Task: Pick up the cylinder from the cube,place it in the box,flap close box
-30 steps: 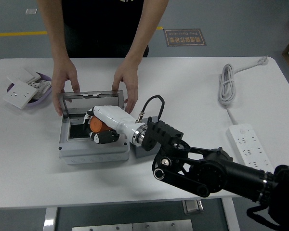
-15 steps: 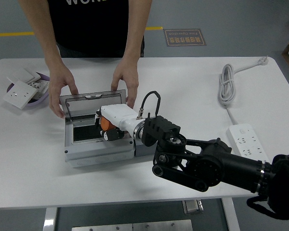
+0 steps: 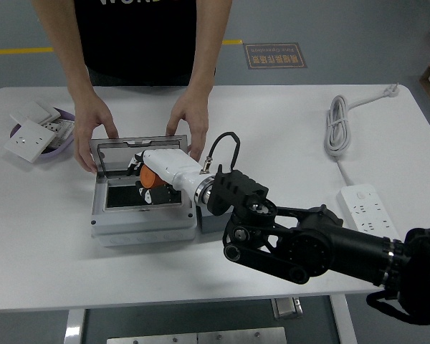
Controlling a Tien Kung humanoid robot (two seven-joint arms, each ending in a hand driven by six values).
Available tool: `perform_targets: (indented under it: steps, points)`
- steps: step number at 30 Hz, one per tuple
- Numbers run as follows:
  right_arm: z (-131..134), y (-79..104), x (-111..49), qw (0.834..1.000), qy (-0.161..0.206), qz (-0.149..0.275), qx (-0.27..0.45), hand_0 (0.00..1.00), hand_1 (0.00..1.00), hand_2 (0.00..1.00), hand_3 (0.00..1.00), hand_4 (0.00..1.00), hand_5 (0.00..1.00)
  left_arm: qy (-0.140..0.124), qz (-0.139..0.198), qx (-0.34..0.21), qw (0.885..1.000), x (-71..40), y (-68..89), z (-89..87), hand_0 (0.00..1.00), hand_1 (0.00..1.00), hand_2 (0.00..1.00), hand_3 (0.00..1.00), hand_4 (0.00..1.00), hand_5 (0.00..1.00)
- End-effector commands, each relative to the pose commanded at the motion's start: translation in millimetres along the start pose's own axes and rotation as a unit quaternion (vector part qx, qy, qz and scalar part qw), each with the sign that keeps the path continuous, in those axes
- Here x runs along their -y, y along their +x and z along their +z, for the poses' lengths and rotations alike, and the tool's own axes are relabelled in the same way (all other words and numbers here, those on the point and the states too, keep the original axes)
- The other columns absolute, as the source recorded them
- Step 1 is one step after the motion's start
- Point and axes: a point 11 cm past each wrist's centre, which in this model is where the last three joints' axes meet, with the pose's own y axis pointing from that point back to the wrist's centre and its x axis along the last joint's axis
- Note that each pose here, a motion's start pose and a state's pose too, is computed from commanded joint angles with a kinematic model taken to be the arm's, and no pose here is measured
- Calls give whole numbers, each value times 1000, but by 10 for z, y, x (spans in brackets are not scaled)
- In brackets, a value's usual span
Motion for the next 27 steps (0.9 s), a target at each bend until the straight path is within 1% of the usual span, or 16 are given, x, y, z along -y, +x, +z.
perform_targets:
  steps: [4,5,10,11,16,17,18,20,22,23,27]
  points:
    - [1,-17,0,1000,-2,-6,-4,802,705,731,715,525,217,0,1,0,1000,0,9,-1,923,852,854,951,2,2]
    - [3,-23,0,1000,-2,-8,-5,818,717,748,754,610,222,1,1,0,1000,0,10,-2,923,852,854,951,2,2]
    - [11,-55,-3,1000,-4,-16,-12,818,717,748,754,610,222,1,1,1,1000,0,7,3,923,852,854,951,2,2]
    - [11,-60,-4,1000,-4,-18,-13,841,730,759,807,774,313,0,1,1,1000,-1,6,5,923,852,854,951,2,2]
    - [-3,-67,-7,1000,0,-20,-17,841,730,759,807,774,313,0,0,2,1000,-1,0,11,923,852,854,951,2,2]
    - [-10,-65,-9,1000,1,-19,-15,849,731,763,813,831,322,0,0,1,1000,-1,-1,11,923,852,854,951,2,2]
    - [-21,-64,-12,1000,3,-19,-12,849,731,763,813,831,322,-1,0,1,1000,-1,-3,12,923,852,854,951,2,2]
    - [-54,-58,-21,1000,8,-20,3,849,731,763,813,831,322,-1,0,1,1000,-1,-7,14,923,852,854,951,2,2]
    - [-127,-22,-35,999,20,-21,34,849,731,763,813,831,322,-1,-1,0,1000,-1,-16,11,923,852,854,951,2,2]
    - [-156,-4,-41,998,25,-21,46,853,732,763,816,887,358,-1,-2,0,1000,0,-20,9,923,852,854,951,2,2]
    - [-373,212,-79,992,63,-8,112,853,732,763,816,887,358,1,-3,-1,1000,1,-41,-11,923,852,854,951,2,2]
